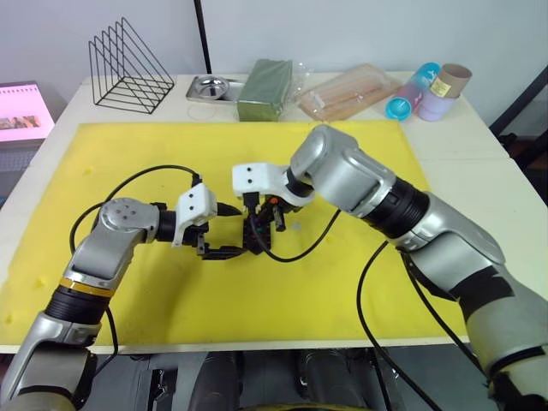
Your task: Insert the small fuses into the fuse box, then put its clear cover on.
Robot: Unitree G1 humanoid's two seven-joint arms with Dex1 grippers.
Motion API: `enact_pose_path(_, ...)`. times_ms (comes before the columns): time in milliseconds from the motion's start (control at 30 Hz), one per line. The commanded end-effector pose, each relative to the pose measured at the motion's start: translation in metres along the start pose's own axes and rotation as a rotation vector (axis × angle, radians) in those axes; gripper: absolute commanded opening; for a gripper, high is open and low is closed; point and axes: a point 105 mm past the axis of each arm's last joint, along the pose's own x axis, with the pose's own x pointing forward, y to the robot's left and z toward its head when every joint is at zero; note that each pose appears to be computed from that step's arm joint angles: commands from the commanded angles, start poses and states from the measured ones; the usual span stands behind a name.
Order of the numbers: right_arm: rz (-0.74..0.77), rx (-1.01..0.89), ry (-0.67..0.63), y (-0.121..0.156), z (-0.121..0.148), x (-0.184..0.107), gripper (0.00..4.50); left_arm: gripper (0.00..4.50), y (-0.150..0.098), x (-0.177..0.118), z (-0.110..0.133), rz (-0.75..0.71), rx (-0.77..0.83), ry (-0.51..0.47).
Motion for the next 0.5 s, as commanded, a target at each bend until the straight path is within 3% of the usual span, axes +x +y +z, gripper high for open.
enact_pose_path(33,0.024,-0.014,-0.011,0.003,0.009,-0.003,0.04,4.50,0.001,-0.003,0.008,0.010,0.033,-0.013)
enact_pose_path(500,0.073,-0.002,0.007,0.008,0.006,0.006,0.04,4.50,0.004,-0.006,0.004,0.021,0.026,-0.006)
